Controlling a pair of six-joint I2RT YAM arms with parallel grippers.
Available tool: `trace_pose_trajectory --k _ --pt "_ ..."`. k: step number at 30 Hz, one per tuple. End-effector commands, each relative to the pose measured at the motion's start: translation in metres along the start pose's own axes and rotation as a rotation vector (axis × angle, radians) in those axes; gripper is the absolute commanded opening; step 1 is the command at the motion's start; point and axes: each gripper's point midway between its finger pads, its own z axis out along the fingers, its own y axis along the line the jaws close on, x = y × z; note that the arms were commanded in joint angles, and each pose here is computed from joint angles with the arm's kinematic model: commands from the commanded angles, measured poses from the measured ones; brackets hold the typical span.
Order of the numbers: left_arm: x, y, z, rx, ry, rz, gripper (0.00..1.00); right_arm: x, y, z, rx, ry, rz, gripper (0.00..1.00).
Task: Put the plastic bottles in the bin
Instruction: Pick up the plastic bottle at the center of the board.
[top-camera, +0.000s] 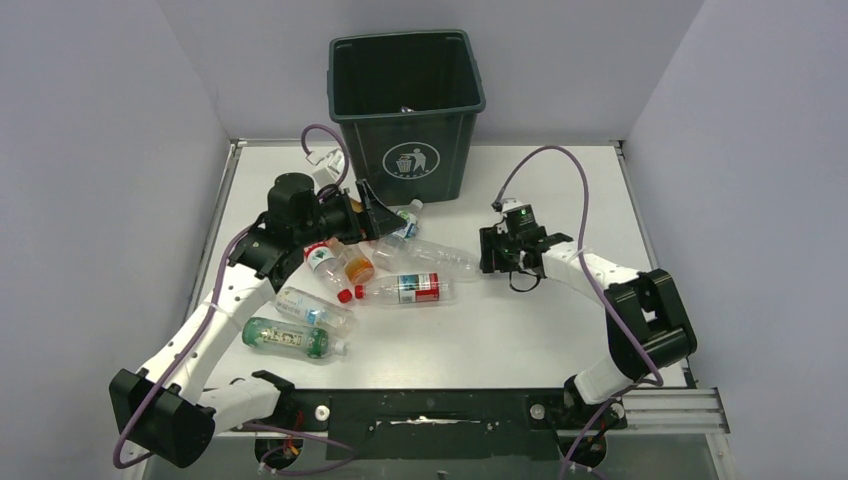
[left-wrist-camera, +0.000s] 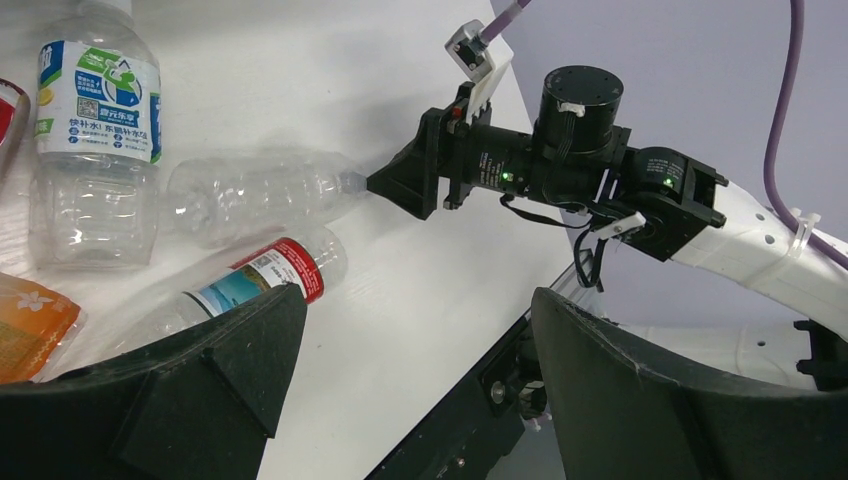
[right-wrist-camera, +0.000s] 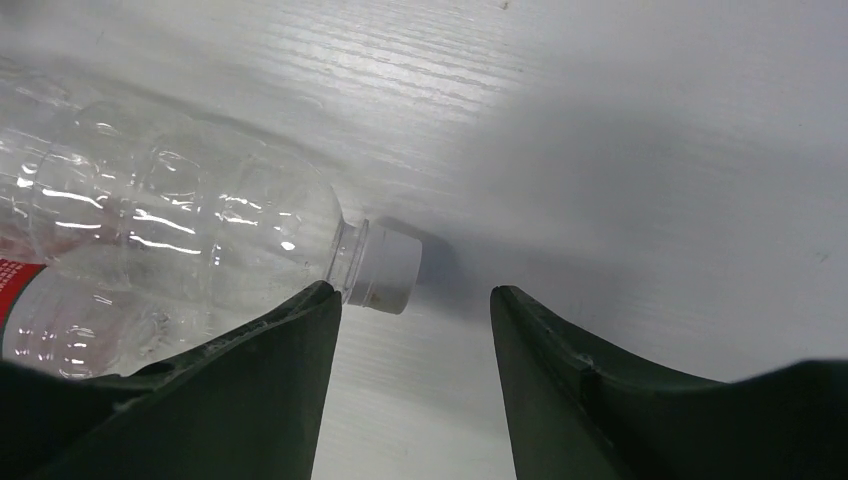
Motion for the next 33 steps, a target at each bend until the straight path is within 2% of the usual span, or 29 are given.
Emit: trace_pose_trajectory --k 1,7,10,19,26,33 --pt "-0.005 -0.009 0.001 0.038 -0.017 0.030 0.84 -0.011 0.016 -0.002 -0.040 -0.060 -0.052 0.57" --pt "-0.002 -0.008 0.003 0.038 -0.012 0.030 0.84 -0.010 0.024 -0.009 -0.028 -0.072 -0.070 0.56" --pt "0.000 -0.008 0.004 0.039 -0.008 0.027 0.84 -0.015 0.026 -0.018 -0.036 -0.095 -0.054 0.61" --pt "0.005 -0.005 0.005 0.035 0.003 0.024 0.84 -0.042 0.032 -0.044 -0.046 -0.163 -0.082 0.63" --pt "0.014 -0.002 0.001 0.019 0.015 0.015 0.84 -0.066 0.056 -0.037 -0.109 -0.189 -0.177 0.66" --pt "0.019 -0.003 -0.001 0.017 0.016 0.006 0.84 -0.074 0.090 -0.024 -0.262 -0.179 -0.233 0.67"
